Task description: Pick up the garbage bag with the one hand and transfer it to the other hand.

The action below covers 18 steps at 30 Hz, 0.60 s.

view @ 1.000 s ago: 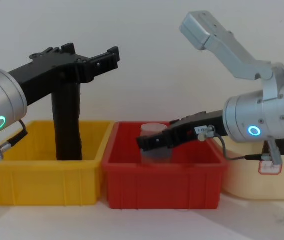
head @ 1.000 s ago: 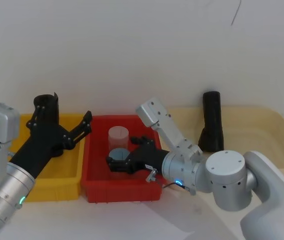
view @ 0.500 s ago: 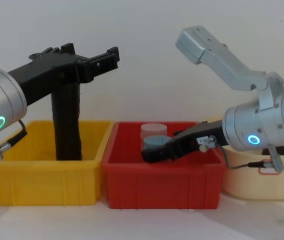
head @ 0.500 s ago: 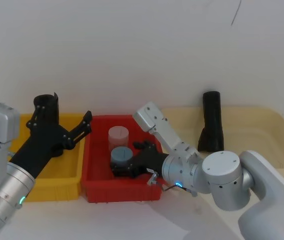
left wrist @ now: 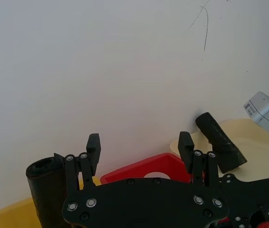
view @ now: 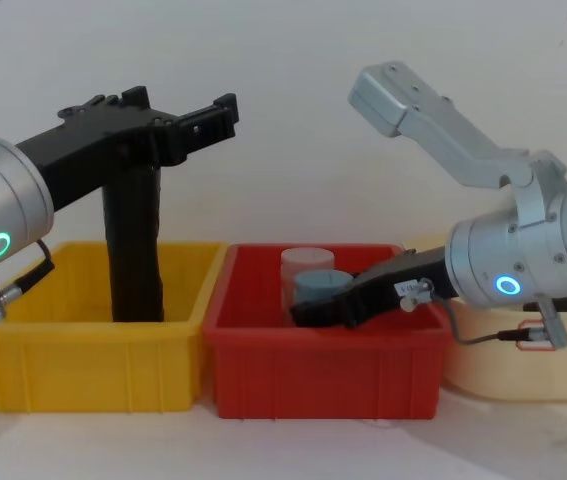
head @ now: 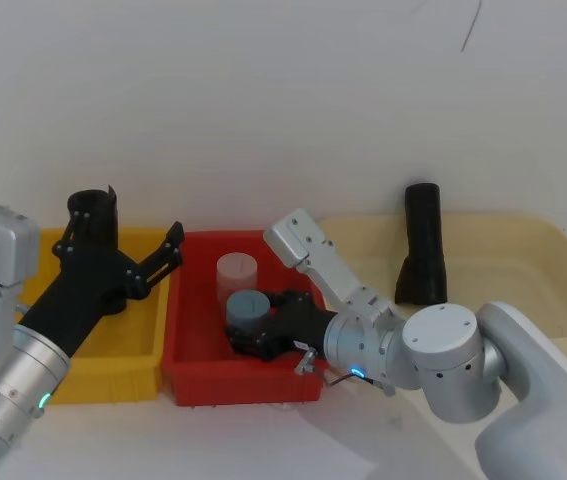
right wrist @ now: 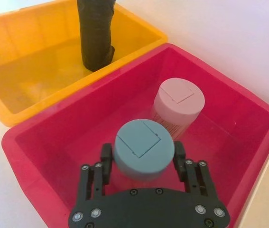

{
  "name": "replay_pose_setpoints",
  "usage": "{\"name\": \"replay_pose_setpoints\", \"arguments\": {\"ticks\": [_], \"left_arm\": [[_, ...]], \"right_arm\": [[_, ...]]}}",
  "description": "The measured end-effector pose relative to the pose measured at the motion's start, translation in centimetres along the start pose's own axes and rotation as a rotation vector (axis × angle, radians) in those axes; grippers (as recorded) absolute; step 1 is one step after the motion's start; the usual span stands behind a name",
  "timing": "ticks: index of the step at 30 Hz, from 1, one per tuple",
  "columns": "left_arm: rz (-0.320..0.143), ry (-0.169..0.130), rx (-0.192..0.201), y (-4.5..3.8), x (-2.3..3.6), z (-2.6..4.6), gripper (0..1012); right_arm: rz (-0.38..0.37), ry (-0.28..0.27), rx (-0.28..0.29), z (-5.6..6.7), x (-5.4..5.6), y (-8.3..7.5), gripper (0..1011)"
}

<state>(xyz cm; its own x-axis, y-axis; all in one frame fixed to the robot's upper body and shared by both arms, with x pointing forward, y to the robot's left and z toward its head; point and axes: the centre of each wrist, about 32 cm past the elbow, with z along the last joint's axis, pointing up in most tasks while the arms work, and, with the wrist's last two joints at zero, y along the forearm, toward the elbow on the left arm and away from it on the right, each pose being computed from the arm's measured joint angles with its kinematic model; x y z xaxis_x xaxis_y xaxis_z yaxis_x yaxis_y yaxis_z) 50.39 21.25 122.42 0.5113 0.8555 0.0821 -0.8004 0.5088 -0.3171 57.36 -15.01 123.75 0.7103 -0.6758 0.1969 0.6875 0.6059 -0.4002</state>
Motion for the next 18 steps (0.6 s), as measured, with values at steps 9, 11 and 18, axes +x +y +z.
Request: {"name": "replay_pose_setpoints", "arguments": {"ticks": [9,11,18], "left_arm": [[0.0,0.0,0.0,0.0,0.0,0.0,1001],[0.0,0.0,0.0,0.0,0.0,0.0,1001],[0.0,0.0,0.0,0.0,0.0,0.0,1002]], "right_arm": [[0.009,0.01,0.006,-0.1,0.1,-0.2,680],[0.013,0.016,0.011,-0.1,0.1,-0.3,681],[0.023,0.054,0.056,0.4,0.7,-1.3,680]]}}
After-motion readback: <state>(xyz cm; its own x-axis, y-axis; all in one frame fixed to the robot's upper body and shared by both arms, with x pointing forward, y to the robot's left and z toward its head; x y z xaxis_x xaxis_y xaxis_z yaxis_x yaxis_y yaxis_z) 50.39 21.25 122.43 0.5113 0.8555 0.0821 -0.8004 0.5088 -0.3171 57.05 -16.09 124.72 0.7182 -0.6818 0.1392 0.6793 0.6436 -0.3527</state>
